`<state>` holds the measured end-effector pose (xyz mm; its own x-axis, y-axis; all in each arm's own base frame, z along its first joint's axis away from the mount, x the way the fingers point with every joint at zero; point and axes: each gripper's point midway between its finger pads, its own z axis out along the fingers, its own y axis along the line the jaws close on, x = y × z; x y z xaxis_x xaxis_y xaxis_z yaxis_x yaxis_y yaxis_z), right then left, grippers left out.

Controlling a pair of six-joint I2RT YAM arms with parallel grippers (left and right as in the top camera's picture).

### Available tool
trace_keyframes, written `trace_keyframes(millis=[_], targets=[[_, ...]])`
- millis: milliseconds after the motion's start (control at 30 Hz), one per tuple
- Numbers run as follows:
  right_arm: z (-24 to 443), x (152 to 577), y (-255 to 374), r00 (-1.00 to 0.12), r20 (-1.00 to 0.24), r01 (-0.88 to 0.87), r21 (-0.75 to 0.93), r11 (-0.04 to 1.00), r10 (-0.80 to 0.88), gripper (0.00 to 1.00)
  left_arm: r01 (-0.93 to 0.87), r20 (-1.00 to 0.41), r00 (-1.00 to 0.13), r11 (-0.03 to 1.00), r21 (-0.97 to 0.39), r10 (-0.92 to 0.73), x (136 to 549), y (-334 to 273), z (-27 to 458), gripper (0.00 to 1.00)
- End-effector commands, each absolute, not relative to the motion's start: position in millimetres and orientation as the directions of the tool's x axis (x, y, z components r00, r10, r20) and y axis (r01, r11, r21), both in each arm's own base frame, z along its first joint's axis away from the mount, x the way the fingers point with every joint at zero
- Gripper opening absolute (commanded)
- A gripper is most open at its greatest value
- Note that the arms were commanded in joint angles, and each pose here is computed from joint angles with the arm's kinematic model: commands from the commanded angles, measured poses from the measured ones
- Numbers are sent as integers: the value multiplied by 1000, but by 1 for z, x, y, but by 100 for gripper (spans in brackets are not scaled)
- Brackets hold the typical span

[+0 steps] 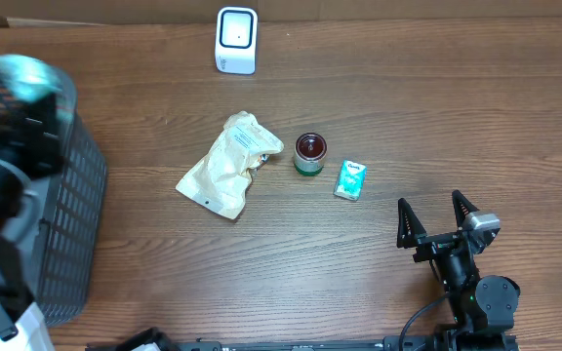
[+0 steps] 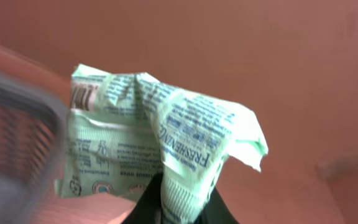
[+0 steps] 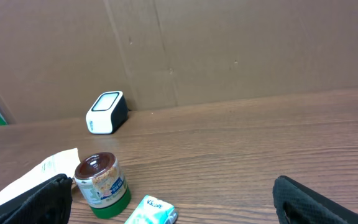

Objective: Scan the item barcode
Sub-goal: 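Carry the mint wipes pack out and drop it below the jar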

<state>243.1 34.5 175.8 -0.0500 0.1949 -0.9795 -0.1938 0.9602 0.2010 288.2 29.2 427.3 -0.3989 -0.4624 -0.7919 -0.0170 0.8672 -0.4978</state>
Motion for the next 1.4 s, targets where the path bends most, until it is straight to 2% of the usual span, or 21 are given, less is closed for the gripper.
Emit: trace_keyframes(millis=[0, 200, 233, 567, 700, 767, 867, 933, 1033, 1200, 1367], targets=[[174, 243, 35, -48, -980, -196, 200, 960, 194, 100, 4, -774, -530, 911, -412, -347, 293, 2, 394, 4], [174, 243, 35, -48, -980, -196, 200, 960, 194, 100, 88, -601, -785, 935, -344, -147, 294, -71, 298, 4], [174, 243, 35, -48, -980, -196, 200, 960, 194, 100, 112, -556, -826, 943, -313, -87, 294, -91, 270, 4], [173, 243, 35, -49, -980, -196, 200, 960, 194, 100, 258, -376, -890, 965, 53, 259, 287, -170, 143, 4], [173, 243, 35, -49, -980, -196, 200, 960, 194, 100, 321, -317, -885, 940, 116, 341, 282, -196, 110, 5], [174, 243, 35, -48, -980, -196, 200, 960, 194, 100, 347, -291, -882, 929, 131, 370, 280, -206, 94, 14], [174, 243, 35, -48, -980, -196, 200, 960, 194, 100, 353, -271, -885, 926, 136, 377, 282, -215, 77, 33], [173, 243, 35, -49, -980, -196, 200, 960, 194, 100, 331, -278, -893, 935, 128, 354, 286, -218, 71, 47], [173, 243, 35, -49, -980, -196, 200, 960, 194, 100, 318, -323, -884, 941, 112, 337, 296, -225, 74, 62], [173, 243, 35, -49, -980, -196, 200, 960, 194, 100, 262, -420, -868, 963, 62, 264, 319, -235, 118, 65], [173, 243, 35, -49, -980, -196, 200, 960, 194, 100, 179, -540, -829, 984, -16, 142, 343, -218, 207, 64]])
